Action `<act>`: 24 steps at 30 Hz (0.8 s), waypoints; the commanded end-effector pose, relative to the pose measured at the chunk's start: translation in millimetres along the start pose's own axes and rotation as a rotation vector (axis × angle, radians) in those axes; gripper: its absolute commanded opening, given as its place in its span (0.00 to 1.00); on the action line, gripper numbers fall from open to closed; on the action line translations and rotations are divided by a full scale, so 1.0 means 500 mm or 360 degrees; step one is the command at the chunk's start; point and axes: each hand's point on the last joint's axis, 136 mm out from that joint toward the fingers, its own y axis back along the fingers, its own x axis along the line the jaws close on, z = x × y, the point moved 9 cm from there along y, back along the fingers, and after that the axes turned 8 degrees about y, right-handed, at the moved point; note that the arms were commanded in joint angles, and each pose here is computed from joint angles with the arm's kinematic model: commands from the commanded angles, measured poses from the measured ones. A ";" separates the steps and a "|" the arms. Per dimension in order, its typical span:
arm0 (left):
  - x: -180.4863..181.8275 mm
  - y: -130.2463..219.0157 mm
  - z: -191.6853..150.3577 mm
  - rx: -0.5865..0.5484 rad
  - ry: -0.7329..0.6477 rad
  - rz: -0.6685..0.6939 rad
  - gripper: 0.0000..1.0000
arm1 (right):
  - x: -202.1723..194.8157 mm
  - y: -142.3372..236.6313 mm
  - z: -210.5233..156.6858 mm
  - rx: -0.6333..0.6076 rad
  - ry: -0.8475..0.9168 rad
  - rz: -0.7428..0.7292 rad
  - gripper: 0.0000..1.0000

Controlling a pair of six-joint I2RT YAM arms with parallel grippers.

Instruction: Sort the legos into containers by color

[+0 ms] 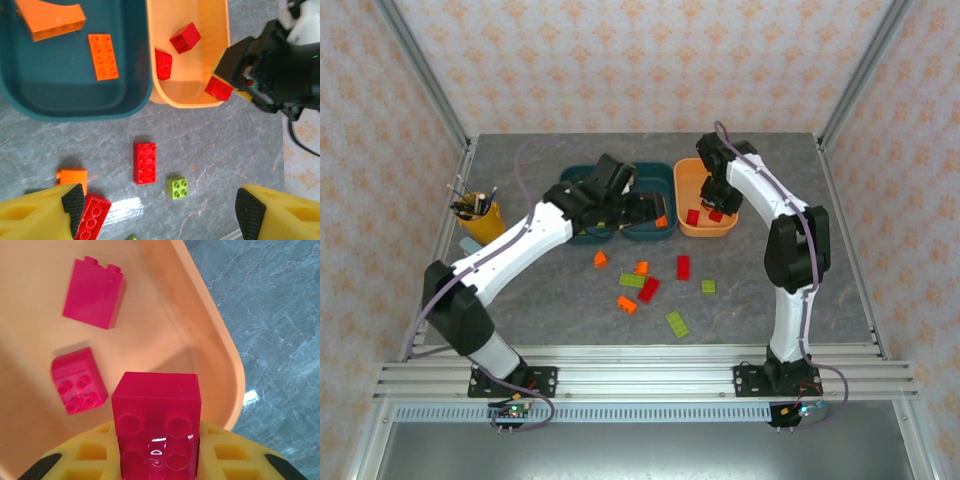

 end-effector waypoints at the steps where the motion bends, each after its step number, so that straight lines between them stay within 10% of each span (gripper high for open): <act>1: -0.034 -0.012 0.017 -0.0039 -0.0075 -0.0038 0.82 | 0.004 -0.041 -0.003 0.0078 0.0056 -0.0018 0.21; 13: -0.049 -0.048 0.036 -0.0034 -0.0105 0.0025 0.82 | 0.020 -0.125 0.009 0.0153 0.0017 -0.0103 0.25; 24: 0.017 0.010 0.010 -0.0102 -0.0079 0.0295 0.82 | 0.039 -0.004 0.018 -0.0042 0.0075 0.0040 0.58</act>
